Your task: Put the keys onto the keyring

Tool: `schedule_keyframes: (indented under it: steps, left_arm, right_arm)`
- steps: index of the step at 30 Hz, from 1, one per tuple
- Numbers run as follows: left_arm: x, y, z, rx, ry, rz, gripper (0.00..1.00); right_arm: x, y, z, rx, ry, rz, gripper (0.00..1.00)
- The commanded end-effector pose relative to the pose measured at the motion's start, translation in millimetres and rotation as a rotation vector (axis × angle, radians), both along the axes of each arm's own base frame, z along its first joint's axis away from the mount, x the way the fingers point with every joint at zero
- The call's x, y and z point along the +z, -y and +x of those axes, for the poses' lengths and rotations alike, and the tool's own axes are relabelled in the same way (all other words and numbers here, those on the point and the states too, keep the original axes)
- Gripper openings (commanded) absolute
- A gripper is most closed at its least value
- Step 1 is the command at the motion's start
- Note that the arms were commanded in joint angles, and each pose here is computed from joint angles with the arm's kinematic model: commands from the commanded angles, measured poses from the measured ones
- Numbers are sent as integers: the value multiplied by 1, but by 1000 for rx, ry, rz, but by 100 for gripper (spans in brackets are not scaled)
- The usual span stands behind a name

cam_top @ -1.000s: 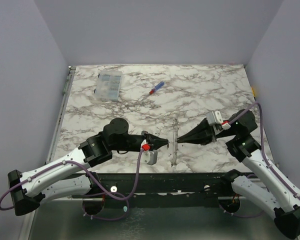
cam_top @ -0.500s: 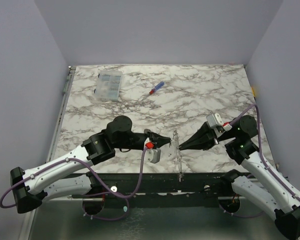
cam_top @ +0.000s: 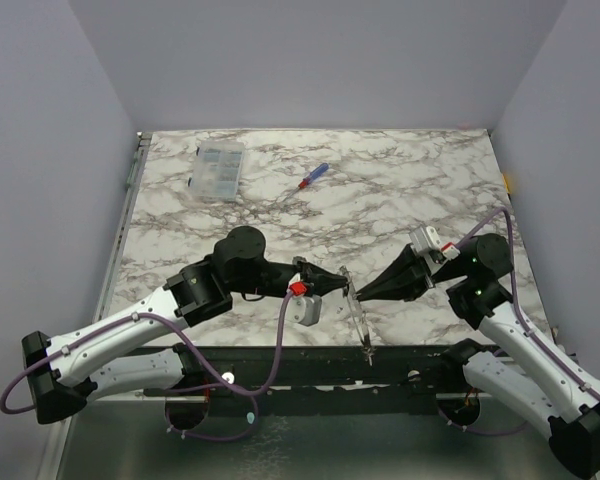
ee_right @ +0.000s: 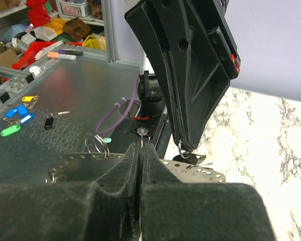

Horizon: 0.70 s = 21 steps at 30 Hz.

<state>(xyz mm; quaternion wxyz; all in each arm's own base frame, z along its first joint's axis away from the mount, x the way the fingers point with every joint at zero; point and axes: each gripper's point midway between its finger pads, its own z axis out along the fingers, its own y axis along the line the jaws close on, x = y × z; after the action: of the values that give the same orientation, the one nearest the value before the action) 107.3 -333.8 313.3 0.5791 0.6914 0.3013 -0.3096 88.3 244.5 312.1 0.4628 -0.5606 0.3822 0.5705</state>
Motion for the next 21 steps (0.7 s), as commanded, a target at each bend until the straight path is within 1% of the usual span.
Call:
schedule_keyframes:
  steps: [1, 12, 21]
  left_arm:
    - [19, 3, -14, -75, 0, -41, 0]
    - [20, 7, -24, -110, -12, -42, 0]
    - [22, 9, -27, -109, -10, -47, 0]
  right_arm:
    - [5, -1, 4, -22, 19, 23, 1]
    - [3, -3, 9, -39, 11, 21, 1]
    - [2, -3, 9, -38, 5, 16, 1]
